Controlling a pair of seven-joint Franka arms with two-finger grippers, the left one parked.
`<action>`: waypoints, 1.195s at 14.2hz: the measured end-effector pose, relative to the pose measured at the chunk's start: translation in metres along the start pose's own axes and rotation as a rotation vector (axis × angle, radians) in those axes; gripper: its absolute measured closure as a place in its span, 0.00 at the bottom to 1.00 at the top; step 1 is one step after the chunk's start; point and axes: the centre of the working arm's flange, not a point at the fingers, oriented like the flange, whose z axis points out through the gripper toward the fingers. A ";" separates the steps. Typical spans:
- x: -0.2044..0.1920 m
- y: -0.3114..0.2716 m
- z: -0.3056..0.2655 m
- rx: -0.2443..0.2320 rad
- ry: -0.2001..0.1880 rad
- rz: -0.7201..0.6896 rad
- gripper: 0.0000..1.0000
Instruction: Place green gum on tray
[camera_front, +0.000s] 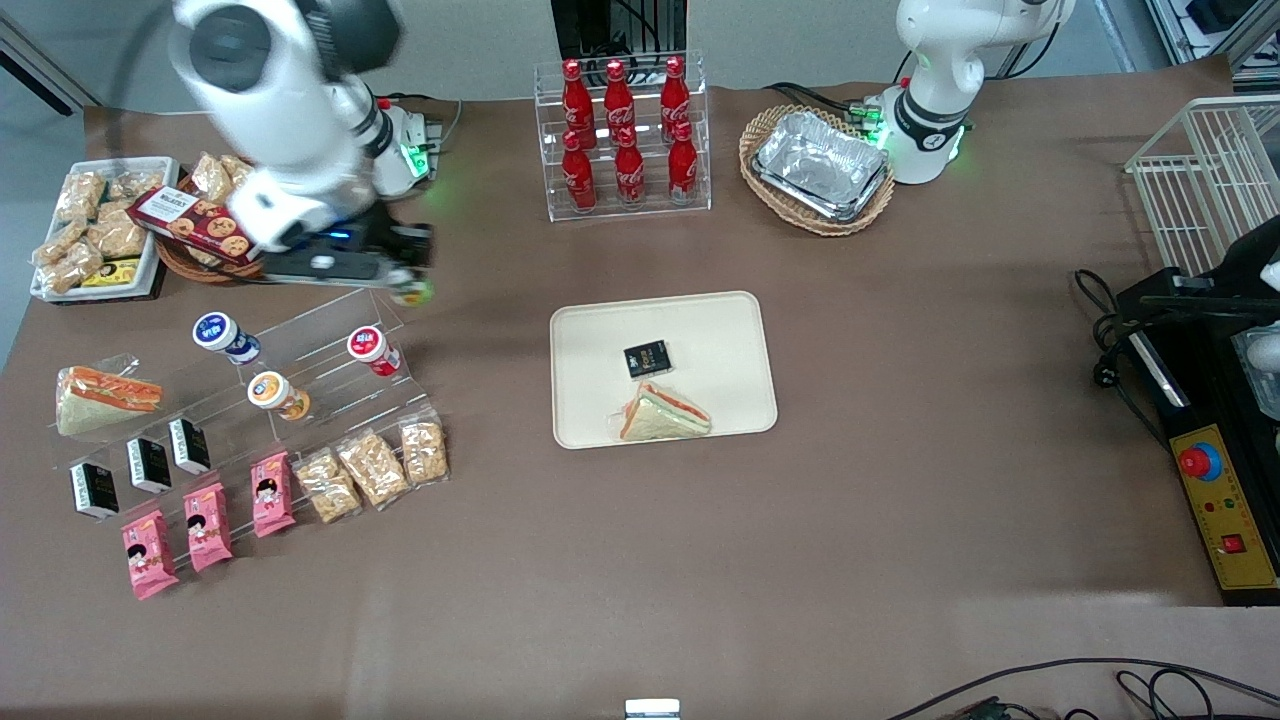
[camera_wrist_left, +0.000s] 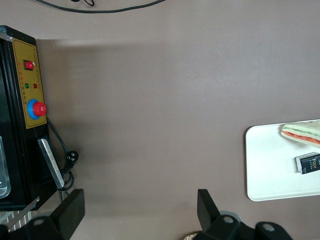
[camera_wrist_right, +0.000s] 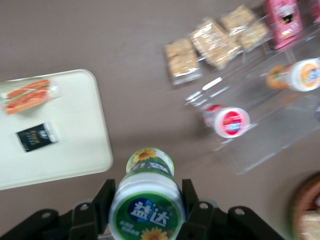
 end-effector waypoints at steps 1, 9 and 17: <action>-0.006 -0.028 0.013 0.004 -0.001 0.027 0.41; -0.024 -0.140 0.151 0.102 -0.050 0.116 0.41; -0.075 -0.188 0.272 0.039 -0.004 0.125 0.41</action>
